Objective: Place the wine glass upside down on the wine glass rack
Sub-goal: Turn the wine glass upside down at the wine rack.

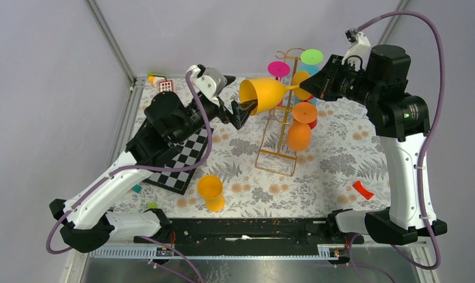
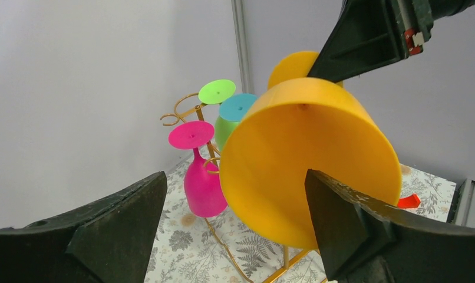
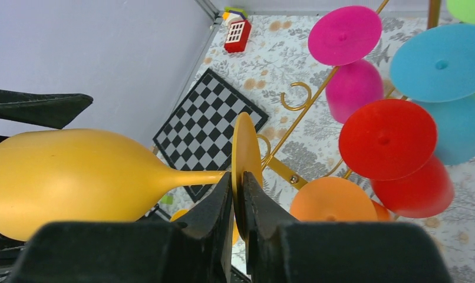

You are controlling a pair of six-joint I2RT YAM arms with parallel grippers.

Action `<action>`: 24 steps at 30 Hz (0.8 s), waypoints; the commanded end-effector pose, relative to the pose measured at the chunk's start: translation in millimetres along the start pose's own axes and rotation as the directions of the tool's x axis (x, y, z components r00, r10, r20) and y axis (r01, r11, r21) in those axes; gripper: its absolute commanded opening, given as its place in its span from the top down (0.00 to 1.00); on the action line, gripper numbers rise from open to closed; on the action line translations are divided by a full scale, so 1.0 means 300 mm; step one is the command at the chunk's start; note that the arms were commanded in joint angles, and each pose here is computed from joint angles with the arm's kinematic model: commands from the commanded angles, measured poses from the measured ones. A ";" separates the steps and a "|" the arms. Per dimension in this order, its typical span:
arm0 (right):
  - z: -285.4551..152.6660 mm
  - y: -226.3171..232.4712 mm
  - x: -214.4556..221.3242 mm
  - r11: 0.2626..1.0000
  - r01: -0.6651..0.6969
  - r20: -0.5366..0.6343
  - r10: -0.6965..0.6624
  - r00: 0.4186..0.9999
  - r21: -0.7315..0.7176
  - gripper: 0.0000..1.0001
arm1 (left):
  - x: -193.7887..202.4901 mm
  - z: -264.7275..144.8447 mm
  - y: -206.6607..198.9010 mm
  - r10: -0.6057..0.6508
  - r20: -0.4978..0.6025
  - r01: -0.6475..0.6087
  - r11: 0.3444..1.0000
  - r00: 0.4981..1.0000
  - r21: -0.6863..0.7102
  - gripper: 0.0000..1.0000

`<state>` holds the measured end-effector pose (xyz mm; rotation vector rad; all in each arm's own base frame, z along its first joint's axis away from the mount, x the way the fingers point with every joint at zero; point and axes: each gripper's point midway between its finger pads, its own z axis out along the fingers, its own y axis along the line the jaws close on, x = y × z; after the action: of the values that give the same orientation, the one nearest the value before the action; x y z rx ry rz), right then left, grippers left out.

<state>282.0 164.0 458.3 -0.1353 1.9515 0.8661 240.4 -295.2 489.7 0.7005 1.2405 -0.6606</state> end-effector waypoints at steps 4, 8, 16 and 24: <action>-0.077 0.015 -0.154 0.990 0.123 0.197 -0.135 0.971 0.074 1.00 | 0.029 -0.043 -0.027 -0.063 -0.013 0.063 0.998 0.998 0.025 0.04; -0.116 0.008 -0.215 0.976 0.174 0.271 -0.205 0.941 0.134 1.00 | 0.073 -0.073 -0.033 -0.091 -0.049 0.092 0.996 0.995 0.023 0.04; -0.148 -0.011 -0.267 0.944 0.253 0.308 -0.310 0.899 0.211 1.00 | 0.186 -0.118 0.001 -0.176 -0.145 0.169 0.984 0.974 -0.057 0.04; -0.130 0.019 -0.269 0.929 0.334 0.340 -0.369 0.865 0.159 1.00 | 0.287 -0.130 0.138 -0.317 -0.182 0.263 0.927 0.931 -0.267 0.04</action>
<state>296.8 120.3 512.3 -0.1808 1.6823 0.5177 249.5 -260.6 401.5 0.5619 1.5781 -0.6810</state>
